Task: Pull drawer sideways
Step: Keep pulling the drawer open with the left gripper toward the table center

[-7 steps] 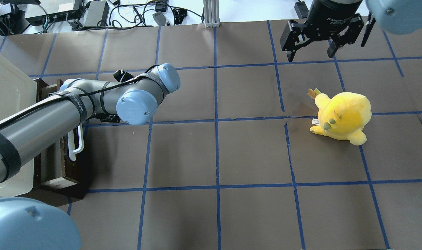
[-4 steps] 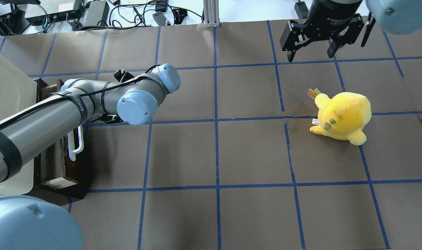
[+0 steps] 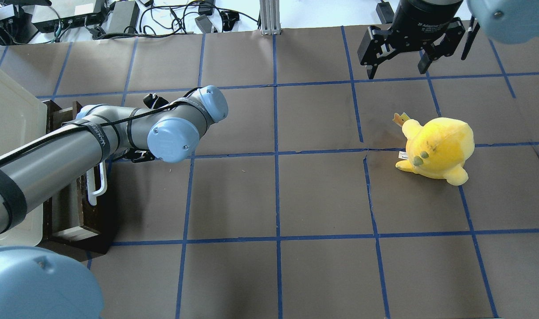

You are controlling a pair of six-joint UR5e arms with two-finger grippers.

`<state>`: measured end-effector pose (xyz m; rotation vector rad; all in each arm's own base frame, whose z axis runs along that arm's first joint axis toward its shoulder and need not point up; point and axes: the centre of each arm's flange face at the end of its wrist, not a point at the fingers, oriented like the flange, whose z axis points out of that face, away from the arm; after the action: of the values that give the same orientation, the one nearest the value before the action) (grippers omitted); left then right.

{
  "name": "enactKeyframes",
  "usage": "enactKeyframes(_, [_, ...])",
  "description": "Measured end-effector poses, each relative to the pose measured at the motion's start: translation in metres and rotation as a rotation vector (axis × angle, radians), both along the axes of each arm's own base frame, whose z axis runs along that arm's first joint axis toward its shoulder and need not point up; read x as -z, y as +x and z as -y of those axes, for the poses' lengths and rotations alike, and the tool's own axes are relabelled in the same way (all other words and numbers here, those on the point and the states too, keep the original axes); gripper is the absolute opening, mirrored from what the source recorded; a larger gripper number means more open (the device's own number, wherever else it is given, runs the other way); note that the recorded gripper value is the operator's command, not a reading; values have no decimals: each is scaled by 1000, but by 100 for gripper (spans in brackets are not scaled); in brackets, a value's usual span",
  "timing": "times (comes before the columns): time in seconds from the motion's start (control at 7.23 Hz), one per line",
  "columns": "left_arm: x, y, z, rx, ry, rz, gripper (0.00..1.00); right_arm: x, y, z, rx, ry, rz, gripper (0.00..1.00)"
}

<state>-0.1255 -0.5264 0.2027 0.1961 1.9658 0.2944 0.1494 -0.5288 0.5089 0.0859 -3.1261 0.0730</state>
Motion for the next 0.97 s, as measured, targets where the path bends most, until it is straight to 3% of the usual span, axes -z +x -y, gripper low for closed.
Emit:
enactKeyframes(0.55, [-3, 5, 0, -3, 4, 1, 56, 0, 0, 0, 0, 0, 0, 100])
enactKeyframes(0.97, [-4, 9, -1, -10, 4, 2, 42, 0, 0, 0, 0, 0, 0, 100])
